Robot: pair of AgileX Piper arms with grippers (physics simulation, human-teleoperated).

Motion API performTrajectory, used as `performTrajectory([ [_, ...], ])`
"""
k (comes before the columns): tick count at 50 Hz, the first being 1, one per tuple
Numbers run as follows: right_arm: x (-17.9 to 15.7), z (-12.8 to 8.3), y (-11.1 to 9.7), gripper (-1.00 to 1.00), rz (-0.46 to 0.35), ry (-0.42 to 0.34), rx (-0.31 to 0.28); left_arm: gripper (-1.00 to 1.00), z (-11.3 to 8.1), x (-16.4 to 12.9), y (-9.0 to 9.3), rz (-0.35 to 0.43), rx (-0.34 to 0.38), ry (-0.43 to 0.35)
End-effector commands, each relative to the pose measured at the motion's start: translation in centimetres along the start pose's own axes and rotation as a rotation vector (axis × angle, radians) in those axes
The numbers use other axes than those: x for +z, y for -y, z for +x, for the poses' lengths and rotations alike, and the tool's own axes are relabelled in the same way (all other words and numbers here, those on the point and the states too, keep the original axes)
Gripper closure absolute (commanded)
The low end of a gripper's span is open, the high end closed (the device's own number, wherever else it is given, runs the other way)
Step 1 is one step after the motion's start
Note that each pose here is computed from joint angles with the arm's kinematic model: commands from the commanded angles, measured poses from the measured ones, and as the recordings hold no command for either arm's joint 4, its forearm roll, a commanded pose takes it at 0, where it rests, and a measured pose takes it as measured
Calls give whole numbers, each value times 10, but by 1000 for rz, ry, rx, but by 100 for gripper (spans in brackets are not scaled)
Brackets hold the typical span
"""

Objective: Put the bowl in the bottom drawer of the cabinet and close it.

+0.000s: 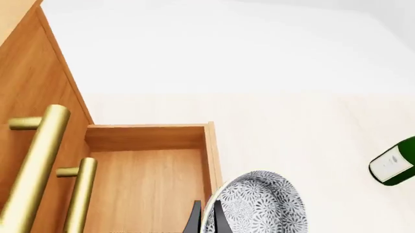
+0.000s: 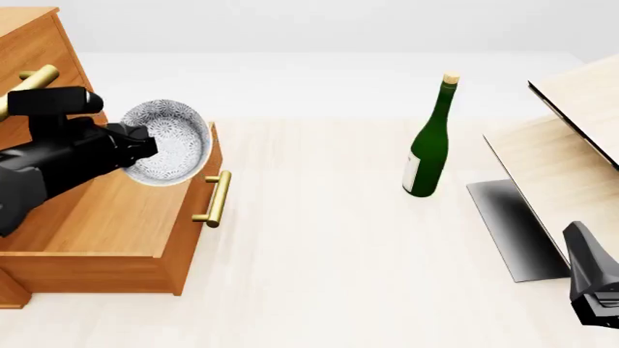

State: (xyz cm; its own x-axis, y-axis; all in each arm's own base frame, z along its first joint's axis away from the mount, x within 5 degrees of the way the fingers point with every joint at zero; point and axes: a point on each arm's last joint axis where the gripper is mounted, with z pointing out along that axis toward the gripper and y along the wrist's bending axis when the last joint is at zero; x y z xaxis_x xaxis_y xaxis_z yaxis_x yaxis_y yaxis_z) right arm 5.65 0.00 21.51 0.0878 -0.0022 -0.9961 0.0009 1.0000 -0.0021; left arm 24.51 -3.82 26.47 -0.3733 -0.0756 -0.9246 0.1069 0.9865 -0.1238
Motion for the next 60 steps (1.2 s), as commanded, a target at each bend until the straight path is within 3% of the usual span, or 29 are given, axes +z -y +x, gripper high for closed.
performTrajectory([
  [1, 0, 0, 0, -100, 0, 1, -1, 100, 0, 2, -15, -55, -56, 13],
  [14, 0, 0, 0, -100, 0, 0, -1, 100, 3, 8, -31, -113, -80, 9],
  [19, 0, 0, 0, -100, 0, 0, -1, 100, 11, 18, -38, -135, -118, -31],
  [35, 0, 0, 0, -100, 0, 0, 0, 100, 12, 14, -49, -175, -122, -8],
  [60, 0, 0, 0, -100, 0, 0, -1, 100, 32, 21, -66, -227, -131, -37],
])
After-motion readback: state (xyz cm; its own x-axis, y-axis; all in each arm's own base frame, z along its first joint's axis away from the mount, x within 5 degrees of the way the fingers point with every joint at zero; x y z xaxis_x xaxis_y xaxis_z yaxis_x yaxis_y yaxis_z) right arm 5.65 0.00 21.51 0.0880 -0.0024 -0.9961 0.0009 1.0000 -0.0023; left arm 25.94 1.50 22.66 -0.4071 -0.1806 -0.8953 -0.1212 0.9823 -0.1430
